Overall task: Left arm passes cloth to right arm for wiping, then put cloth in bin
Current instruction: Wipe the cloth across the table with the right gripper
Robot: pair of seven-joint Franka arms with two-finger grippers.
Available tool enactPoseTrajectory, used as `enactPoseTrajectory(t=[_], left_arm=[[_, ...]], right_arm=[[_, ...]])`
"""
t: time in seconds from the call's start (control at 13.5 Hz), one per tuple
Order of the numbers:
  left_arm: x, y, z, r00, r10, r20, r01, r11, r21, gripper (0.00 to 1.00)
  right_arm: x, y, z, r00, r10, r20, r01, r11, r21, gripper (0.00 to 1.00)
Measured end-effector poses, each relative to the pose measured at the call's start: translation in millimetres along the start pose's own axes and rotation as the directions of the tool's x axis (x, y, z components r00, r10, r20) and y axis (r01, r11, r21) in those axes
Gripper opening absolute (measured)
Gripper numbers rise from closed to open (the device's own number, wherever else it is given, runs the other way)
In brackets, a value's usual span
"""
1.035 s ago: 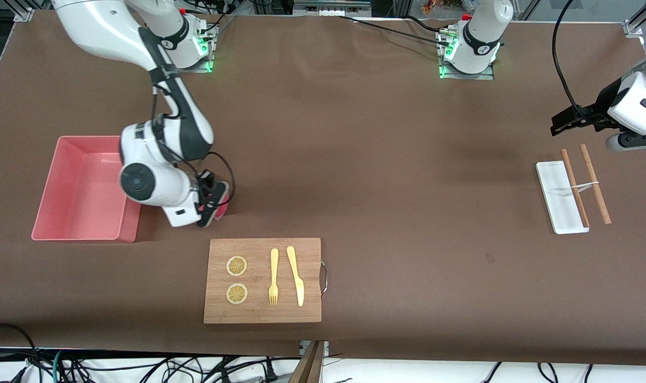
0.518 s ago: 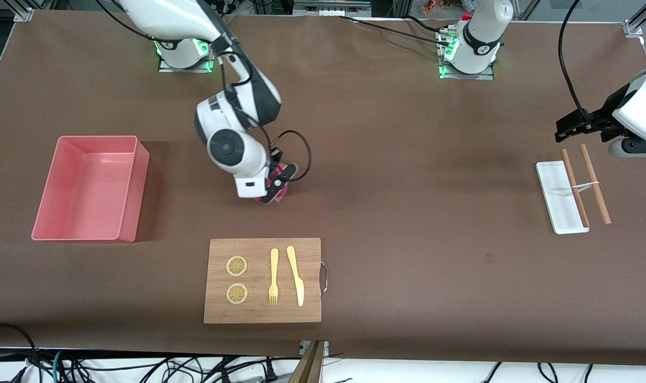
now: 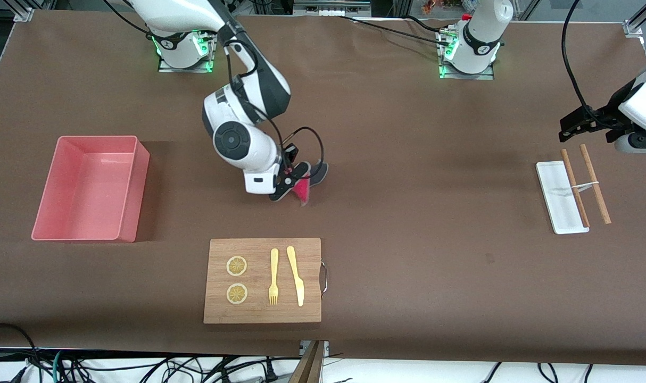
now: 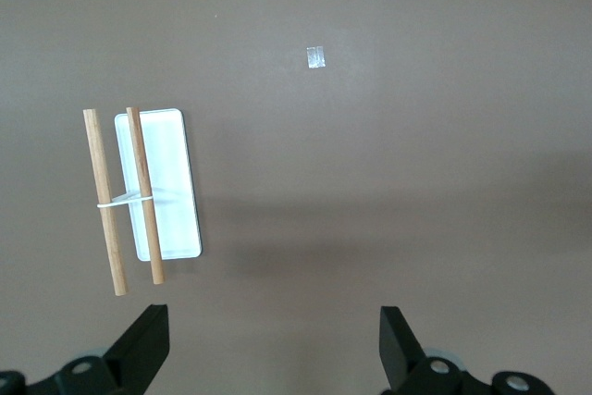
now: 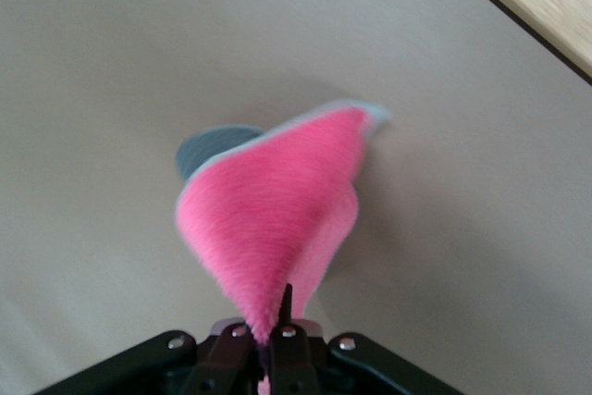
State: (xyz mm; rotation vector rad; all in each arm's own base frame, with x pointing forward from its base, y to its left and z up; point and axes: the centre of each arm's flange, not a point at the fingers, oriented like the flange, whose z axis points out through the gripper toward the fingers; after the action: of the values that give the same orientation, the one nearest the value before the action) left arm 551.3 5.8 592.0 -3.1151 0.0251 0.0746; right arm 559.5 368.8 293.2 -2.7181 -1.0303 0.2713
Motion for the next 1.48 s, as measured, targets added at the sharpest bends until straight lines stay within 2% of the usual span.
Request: enactPoseTrajectory(t=[0.3, 0.44, 0.89, 1.18, 1.48], left_arm=[[-1.5, -19.4, 7.0, 0.998, 0.053, 0.018, -0.053, 0.999, -0.004, 1.00], [-1.7, -22.1, 10.4, 0.998, 0.054, 0.025, -0.054, 0.999, -0.005, 1.00], [-1.5, -19.6, 11.0, 0.998, 0.064, 0.026, -0.064, 0.998, -0.005, 1.00], [-1.5, -19.3, 11.5, 0.998, 0.065, 0.027, -0.065, 0.998, -0.005, 1.00], [-1.5, -19.1, 11.8, 0.997, 0.066, 0.028, -0.066, 0.998, -0.005, 1.00]], right_arm=[[-47.6, 128.5, 9.8, 0.998, -0.005, 0.069, 0.000, 0.998, 0.067, 0.02], [-77.5, 187.3, 14.5, 0.996, -0.041, 0.079, 0.034, 0.995, 0.092, 0.02], [-145.5, 288.8, -0.5, 0.976, -0.180, 0.126, 0.174, 0.983, 0.062, 0.02], [-172.1, 318.5, -24.3, 0.962, -0.228, 0.150, 0.227, 0.974, 0.025, 0.02], [-182.2, 294.5, -91.4, 0.955, -0.246, 0.163, 0.245, 0.969, 0.021, 0.02]])
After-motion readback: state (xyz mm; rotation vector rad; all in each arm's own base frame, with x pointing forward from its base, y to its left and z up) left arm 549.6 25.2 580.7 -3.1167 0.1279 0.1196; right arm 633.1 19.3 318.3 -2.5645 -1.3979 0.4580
